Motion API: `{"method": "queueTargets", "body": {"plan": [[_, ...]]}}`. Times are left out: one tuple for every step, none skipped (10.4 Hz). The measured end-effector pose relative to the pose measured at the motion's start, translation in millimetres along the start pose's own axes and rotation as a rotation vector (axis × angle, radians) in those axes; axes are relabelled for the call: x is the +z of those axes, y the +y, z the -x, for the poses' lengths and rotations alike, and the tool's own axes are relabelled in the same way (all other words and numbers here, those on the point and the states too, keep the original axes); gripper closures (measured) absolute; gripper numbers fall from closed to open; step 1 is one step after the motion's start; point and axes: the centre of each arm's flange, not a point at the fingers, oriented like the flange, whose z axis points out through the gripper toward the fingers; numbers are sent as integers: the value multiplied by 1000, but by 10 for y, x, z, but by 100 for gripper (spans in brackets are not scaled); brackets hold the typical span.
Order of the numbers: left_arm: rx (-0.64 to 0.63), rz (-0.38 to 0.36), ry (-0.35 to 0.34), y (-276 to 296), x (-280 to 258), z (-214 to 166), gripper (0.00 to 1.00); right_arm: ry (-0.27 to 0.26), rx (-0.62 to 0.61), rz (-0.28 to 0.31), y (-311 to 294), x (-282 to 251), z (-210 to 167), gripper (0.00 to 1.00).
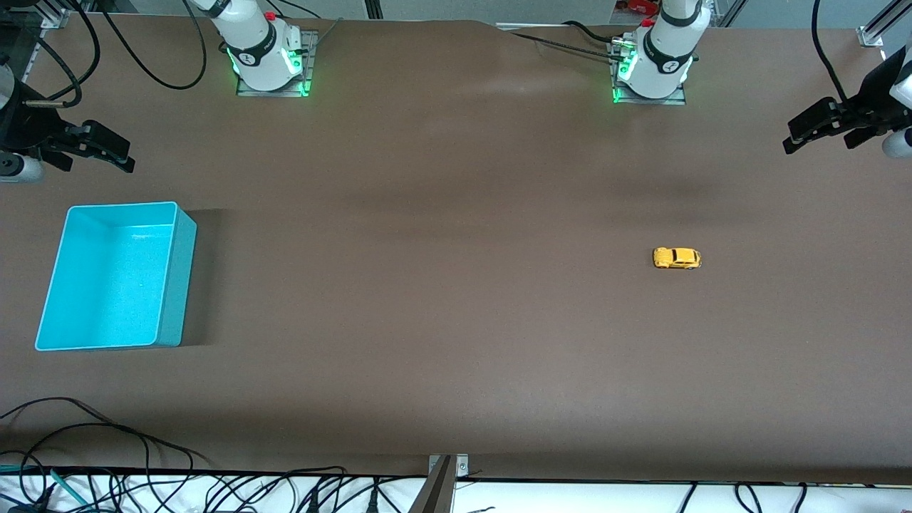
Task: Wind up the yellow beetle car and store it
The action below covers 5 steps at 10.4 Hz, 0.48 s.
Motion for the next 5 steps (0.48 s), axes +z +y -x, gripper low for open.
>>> {"method": "queueTargets", "body": {"plan": [[0, 0, 0, 0, 0, 0, 0, 0, 0, 0, 0, 0, 0, 0], [0, 0, -1, 1, 2, -1, 0, -1, 0, 0, 0, 0, 1, 0], [0, 0, -2, 1, 8, -4, 0, 0, 0, 0, 0, 0, 1, 0], [0, 0, -3, 1, 11, -7, 0, 0, 0, 0, 0, 0, 0, 0], [0, 0, -3, 1, 12, -7, 0, 0, 0, 0, 0, 0, 0, 0]]}}
